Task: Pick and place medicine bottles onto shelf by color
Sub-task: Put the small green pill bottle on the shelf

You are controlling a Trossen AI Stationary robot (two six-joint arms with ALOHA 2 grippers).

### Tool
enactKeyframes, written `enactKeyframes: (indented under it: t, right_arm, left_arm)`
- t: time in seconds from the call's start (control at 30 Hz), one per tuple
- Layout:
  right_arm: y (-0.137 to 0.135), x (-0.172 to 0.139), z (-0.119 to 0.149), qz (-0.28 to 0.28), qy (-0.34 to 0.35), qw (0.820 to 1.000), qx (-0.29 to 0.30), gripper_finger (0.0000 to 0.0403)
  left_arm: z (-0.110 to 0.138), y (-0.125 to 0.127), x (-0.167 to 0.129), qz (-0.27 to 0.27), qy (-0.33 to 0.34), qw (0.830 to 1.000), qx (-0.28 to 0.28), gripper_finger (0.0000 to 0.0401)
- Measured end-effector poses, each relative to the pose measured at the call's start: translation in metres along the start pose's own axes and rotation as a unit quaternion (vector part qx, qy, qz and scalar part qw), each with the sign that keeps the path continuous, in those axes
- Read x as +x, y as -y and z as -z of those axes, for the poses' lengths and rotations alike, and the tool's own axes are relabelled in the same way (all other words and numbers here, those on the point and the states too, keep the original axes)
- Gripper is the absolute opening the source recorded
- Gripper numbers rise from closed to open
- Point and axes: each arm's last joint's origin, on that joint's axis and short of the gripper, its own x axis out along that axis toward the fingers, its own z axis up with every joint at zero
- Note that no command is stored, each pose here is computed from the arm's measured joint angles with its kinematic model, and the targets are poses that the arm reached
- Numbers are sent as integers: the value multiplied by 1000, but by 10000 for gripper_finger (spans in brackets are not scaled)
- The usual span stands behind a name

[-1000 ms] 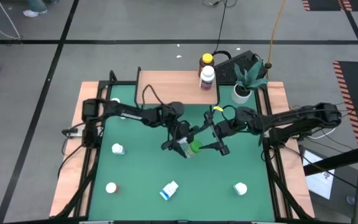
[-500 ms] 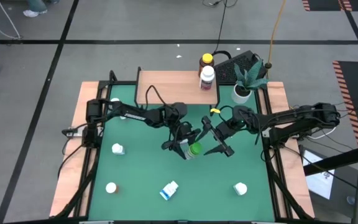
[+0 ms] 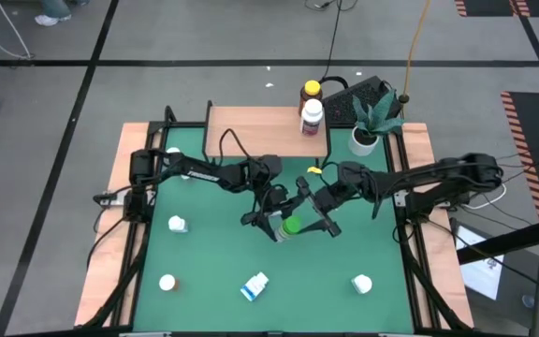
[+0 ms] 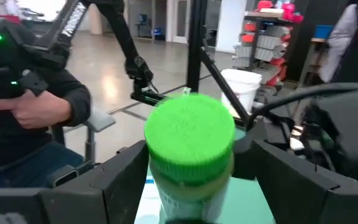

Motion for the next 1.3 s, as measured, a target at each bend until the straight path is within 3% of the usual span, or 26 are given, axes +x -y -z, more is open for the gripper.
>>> enactKeyframes:
  t: [0.37, 0.7, 0.97, 1.1, 1.3]
  right_arm:
    - [1, 5, -4, -30, 6, 999, 10, 269]
    - [2, 4, -4, -36, 4, 999, 27, 193]
    - [5, 1, -4, -18, 1, 999, 45, 204]
    - [4, -5, -9, 29, -14, 998, 60, 197]
    - [-2, -20, -22, 137, -38, 989, 48, 200]
  left_arm:
    - [0, 0, 0, -2, 0, 1000, -6, 241]
    - [0, -4, 1, -73, -4, 997, 3, 246]
    - [1, -9, -4, -141, -3, 990, -24, 338]
    - [-7, -6, -29, -183, -7, 980, -80, 388]
    - [-23, 13, -62, -274, -54, 954, -109, 391]
